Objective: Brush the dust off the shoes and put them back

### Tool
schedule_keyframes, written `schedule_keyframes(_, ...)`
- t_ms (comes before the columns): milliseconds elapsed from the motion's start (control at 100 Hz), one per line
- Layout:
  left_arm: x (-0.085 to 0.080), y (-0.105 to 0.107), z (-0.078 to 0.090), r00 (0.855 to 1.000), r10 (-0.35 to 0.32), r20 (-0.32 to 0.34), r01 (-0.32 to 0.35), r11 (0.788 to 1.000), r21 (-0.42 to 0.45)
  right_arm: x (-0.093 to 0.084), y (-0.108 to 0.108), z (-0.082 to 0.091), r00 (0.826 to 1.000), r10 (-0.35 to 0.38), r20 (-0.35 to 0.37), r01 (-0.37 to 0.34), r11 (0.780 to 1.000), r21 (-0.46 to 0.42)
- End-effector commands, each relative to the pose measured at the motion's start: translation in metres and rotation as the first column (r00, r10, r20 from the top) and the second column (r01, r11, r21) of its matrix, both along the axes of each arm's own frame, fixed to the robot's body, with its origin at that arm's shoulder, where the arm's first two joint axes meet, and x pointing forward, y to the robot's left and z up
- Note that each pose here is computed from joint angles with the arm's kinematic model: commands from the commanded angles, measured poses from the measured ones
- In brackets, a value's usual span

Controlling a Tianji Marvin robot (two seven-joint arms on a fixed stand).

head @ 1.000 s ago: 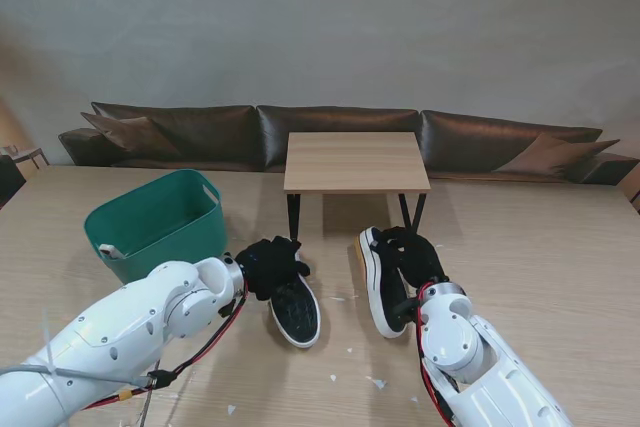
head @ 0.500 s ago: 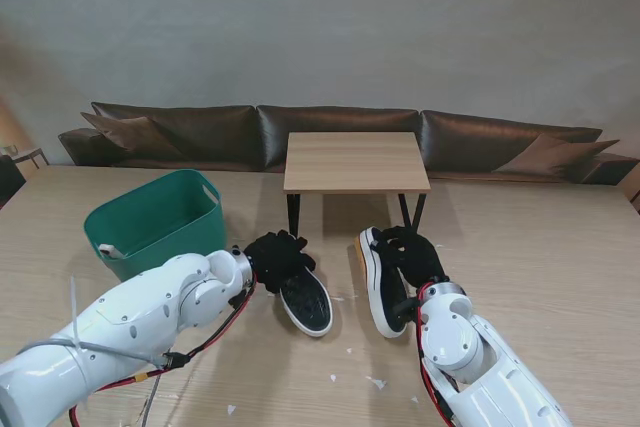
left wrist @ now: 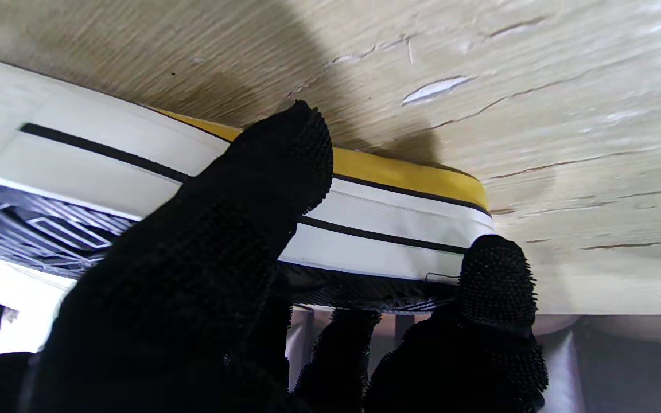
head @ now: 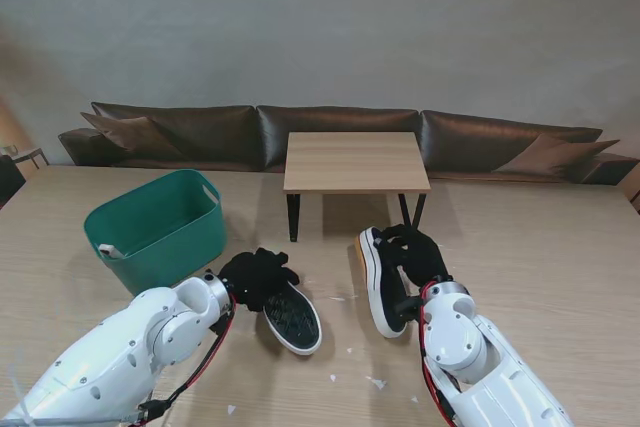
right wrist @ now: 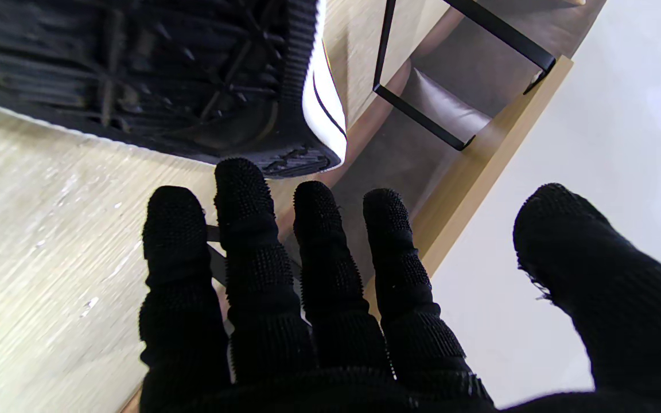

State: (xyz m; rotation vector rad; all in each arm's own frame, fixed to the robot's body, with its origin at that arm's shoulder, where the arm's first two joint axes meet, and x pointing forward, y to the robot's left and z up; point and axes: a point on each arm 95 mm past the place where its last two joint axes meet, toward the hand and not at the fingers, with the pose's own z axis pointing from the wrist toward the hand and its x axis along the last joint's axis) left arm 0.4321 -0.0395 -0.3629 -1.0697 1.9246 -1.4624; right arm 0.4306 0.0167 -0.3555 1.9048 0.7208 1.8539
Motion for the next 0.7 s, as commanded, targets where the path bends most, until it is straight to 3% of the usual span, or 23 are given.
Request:
schedule_keyframes(0, -0.015, 0.008, -0.023, 0.997, 0.022, -0.069, -0.02, 0.999, 0.03, -0.004, 0.004, 0.001, 1.0, 0.019, -0.005, -0.019, 1.0, 0.006)
schedule_keyframes(420, -0.022, 0.014, -0.005, 0.994, 0.104, -0.037, -0.106, 0.991, -0.081, -0.006, 0.001, 0.009, 0.999, -0.013, 0.039, 0.013, 1.0, 0.0)
schedule_keyframes(690, -0.025, 0.017, 0.02, 0.991, 0.118, -0.055, -0.125, 0.981, -0.149, -0.015, 0.0, 0.025, 0.994, 0.01, 0.112, -0.01, 1.0, 0.004)
